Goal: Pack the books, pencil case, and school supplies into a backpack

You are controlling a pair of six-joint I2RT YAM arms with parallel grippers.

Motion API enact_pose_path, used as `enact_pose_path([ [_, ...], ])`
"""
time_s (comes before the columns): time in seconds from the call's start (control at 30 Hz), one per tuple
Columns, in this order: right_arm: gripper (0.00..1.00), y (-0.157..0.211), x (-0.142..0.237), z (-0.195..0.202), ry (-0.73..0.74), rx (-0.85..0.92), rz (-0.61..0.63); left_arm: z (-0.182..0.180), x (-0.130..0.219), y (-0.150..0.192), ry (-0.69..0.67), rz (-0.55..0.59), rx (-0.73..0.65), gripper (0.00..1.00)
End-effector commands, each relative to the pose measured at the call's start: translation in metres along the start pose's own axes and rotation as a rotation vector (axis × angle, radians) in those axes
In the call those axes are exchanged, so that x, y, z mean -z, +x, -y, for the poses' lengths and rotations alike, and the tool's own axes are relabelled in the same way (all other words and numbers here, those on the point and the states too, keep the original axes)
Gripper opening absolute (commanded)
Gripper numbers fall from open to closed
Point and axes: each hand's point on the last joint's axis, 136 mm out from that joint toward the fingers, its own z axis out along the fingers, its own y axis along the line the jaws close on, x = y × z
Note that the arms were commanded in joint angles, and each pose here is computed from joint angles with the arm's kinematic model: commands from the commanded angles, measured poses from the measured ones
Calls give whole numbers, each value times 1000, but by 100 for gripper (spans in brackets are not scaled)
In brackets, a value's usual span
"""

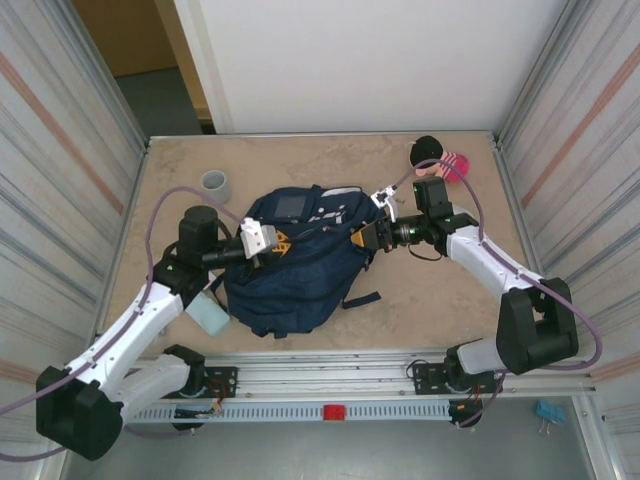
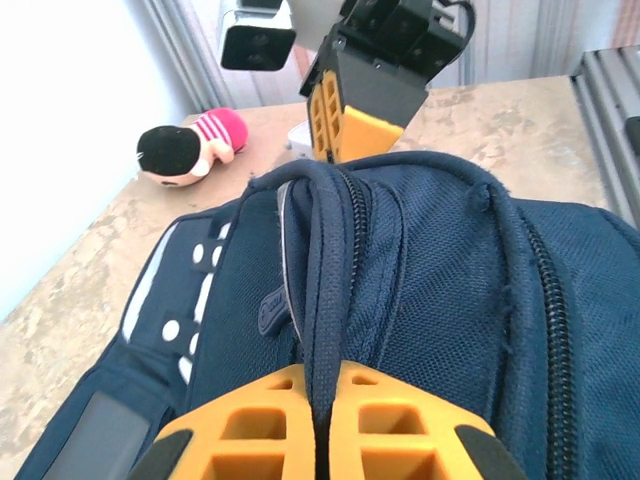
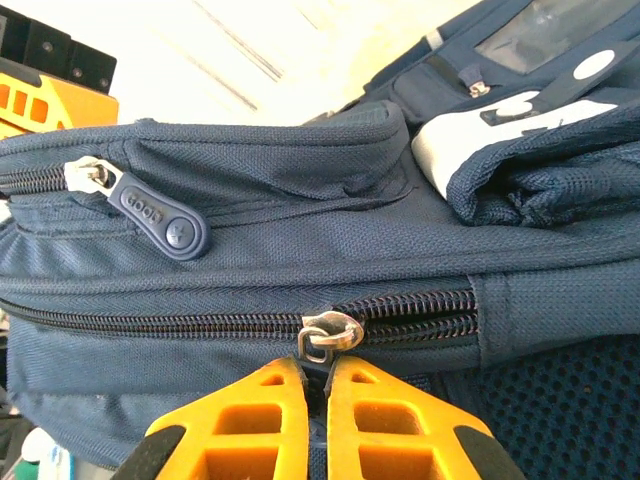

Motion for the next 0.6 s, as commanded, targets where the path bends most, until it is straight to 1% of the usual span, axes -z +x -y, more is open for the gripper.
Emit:
enact_pose_path([
  [0.0, 0, -8, 7, -19, -8, 2, -3, -26, 7, -15, -160, 7, -70, 0],
  [0.17, 0, -5, 5, -39, -39, 0, -27, -31, -7, -7, -222, -89, -80, 0],
  [0.27, 0, 0, 1, -54, -74, 0, -46, -37, -17, -4, -267, -122, -63, 0],
  [0.43, 0, 9, -5, -64, -92, -37, -74, -36, -32, -9, -263, -98, -51, 0],
  [0.5, 0, 13, -7, -60, -80, -54, -82, -31, -38, -13, -234, -80, -60, 0],
  [0.57, 0, 15, -9, -50, -35, -68, -81, -25, -41, -19, -206, -55, -71, 0],
])
